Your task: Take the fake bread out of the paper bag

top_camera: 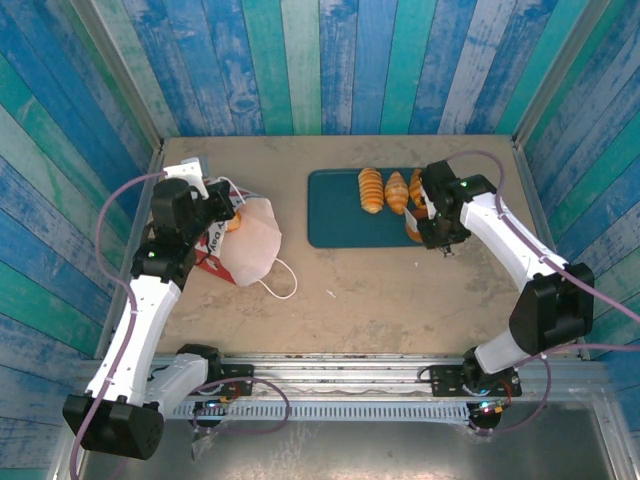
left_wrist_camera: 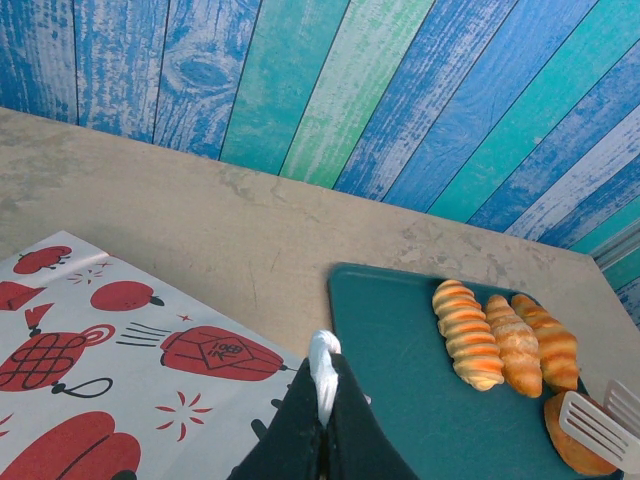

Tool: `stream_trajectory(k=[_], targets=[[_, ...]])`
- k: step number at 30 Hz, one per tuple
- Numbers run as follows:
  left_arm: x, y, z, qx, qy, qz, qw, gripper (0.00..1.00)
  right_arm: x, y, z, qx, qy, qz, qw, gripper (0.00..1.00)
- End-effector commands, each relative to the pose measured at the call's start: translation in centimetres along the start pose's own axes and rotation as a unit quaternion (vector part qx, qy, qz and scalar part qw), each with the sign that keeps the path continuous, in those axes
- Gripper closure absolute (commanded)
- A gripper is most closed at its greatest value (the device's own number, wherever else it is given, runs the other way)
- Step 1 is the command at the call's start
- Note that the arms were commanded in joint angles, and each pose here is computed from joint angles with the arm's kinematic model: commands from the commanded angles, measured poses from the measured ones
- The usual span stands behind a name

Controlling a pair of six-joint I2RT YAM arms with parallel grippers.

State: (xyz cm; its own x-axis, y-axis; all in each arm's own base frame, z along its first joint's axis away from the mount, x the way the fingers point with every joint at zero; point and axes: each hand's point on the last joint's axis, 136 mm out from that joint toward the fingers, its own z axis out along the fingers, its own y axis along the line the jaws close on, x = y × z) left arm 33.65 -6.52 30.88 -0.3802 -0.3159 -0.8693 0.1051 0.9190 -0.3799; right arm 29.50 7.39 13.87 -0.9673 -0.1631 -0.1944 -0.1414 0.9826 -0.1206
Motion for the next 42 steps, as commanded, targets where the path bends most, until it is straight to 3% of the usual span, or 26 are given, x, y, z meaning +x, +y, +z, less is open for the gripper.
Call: stream_trajectory(k=[1,14,30,35,42], targets=[[-0.4,-0.3,-0.3,0.008,-0.011,-0.001,1.0,0.99,0.6,-0.9,-0.7,0.016,0.006,0.002,1.0,0.58],[-0.6,-0.4,-0.2,0.009,-0.012,-0.001,1.0,0.99,-0.4,0.2,-1.7,-0.018,-0.022,-0.002,1.0,0.54],[-0.8,-0.8,0.0,0.017,-0.008,-0.009,1.0,1.0,-1.8,1.2,-4.8,-0.062,-0.075,-0.014,0.995,0.57],[-0.9,-0.8,0.2,0.016,-0.009,-0.008,1.0,1.0,-3.1,4.3,-7.8,-0.152,-0.148,-0.047,0.976,0.58],[-0.7,-0.6,0.5,0.011,-0.001,-0.014,1.0,1.0,-2.9,11.9,-12.7,-0.273,-0.247,-0.15,0.918,0.59]])
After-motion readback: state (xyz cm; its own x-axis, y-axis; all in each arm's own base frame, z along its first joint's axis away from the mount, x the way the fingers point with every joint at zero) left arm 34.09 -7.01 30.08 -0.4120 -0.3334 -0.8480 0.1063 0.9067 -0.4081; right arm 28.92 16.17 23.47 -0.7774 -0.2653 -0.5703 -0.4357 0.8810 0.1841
